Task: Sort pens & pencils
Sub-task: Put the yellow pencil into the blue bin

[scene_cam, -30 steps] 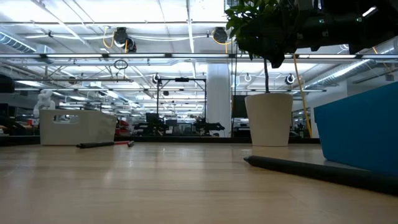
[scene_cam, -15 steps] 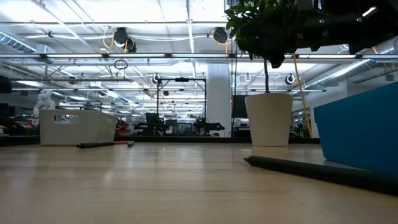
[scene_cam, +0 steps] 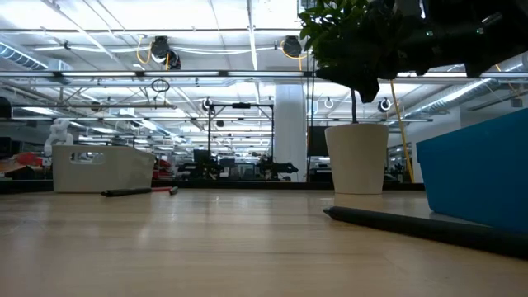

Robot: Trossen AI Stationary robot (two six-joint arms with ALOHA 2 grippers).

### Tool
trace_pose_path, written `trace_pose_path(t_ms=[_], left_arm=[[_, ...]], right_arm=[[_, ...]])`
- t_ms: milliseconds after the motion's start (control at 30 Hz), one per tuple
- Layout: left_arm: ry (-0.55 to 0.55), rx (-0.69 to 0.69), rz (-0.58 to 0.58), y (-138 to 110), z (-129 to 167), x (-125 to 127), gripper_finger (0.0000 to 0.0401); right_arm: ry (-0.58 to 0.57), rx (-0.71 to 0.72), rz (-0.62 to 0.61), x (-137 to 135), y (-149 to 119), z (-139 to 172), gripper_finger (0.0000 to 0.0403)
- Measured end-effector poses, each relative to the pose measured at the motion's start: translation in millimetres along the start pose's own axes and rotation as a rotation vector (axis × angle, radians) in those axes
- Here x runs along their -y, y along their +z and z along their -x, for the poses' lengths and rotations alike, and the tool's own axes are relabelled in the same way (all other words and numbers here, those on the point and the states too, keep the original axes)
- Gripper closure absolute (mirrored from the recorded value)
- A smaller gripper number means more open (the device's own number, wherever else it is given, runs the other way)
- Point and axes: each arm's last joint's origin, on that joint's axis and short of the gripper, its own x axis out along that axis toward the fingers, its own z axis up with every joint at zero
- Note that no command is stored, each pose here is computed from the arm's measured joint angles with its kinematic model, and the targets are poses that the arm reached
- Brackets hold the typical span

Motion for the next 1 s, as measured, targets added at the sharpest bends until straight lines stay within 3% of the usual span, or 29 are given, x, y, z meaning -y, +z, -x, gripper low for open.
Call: trace_pose_path(t_ms=[600,1000], left_arm=[[-0.008,0.069,0.341,5,0,2,0.0399],[0.024,0.134,0.466,7,0,1,0.0400]], right_arm=[[0.070,-0.038,0.015,-17,-15,-4,0.0188],[0.111,-0.049,0.017,-27,-18,-2,0.0188]])
